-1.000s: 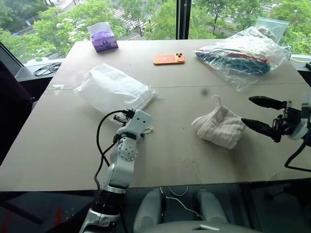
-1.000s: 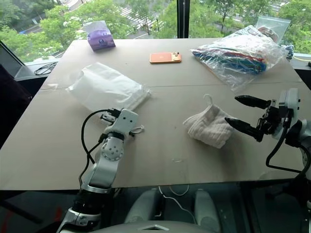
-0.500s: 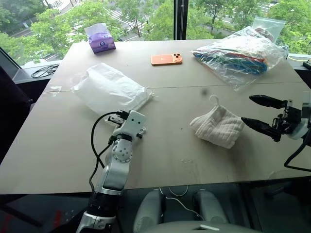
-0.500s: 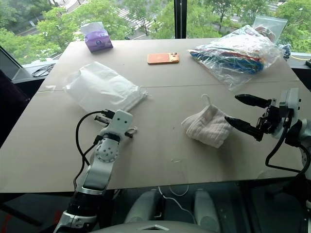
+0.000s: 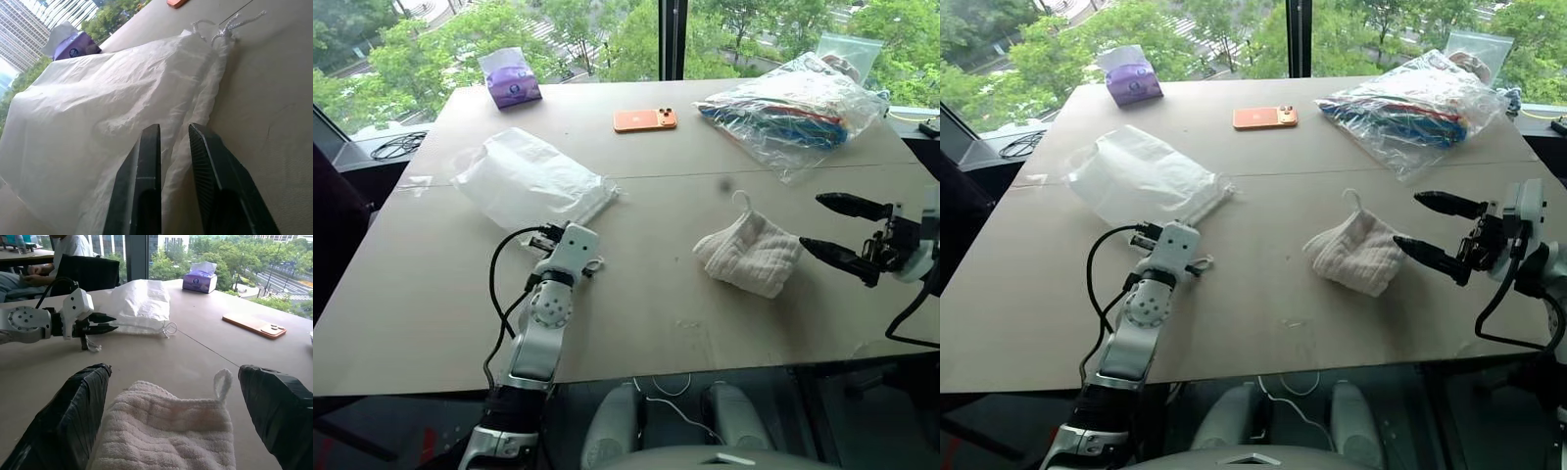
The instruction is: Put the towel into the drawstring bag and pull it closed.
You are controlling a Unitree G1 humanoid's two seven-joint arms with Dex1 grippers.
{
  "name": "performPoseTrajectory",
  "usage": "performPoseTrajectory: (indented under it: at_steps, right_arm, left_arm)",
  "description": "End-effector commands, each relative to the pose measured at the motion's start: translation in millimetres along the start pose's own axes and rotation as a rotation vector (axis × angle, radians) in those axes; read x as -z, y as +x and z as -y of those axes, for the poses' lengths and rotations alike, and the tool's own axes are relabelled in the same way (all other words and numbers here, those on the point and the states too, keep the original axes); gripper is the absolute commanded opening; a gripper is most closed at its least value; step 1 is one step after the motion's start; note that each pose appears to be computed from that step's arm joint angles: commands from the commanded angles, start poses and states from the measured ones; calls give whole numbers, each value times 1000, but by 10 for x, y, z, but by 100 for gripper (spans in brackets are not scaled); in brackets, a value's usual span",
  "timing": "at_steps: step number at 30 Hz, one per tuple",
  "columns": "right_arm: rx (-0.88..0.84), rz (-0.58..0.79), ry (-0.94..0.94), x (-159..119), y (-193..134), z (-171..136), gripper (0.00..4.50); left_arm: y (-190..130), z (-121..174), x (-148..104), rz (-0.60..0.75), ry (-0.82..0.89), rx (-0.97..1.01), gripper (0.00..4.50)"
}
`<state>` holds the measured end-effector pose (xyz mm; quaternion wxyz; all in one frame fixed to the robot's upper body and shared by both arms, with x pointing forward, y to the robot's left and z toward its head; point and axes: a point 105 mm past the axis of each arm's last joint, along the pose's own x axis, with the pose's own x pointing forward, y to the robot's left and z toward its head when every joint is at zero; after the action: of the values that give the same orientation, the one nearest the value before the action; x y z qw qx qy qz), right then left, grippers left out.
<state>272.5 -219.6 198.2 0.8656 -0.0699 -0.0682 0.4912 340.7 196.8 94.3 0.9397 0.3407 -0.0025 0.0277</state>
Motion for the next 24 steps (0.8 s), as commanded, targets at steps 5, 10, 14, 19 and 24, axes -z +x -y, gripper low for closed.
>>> performPoseTrajectory:
  at_steps: [5, 10, 14, 19, 24]
  right_arm:
    - [23, 43, -60, -147, -30, -9, 450]
    - [28, 44, -62, -145, -31, -3, 450]
    - [32, 43, -64, -146, -37, -6, 450]
    - [38, 41, -67, -150, -54, -6, 450]
    - [41, 41, -69, -158, -60, -15, 450]
  left_arm:
    - [-10, -234, 162, -64, 86, -118, 237]
    - [57, -249, 161, -72, 86, -120, 237]
    - [89, -260, 232, -103, 72, -122, 237]
    - [157, -250, 303, -123, 71, -97, 183]
    - [214, -283, 269, -108, 68, -99, 3]
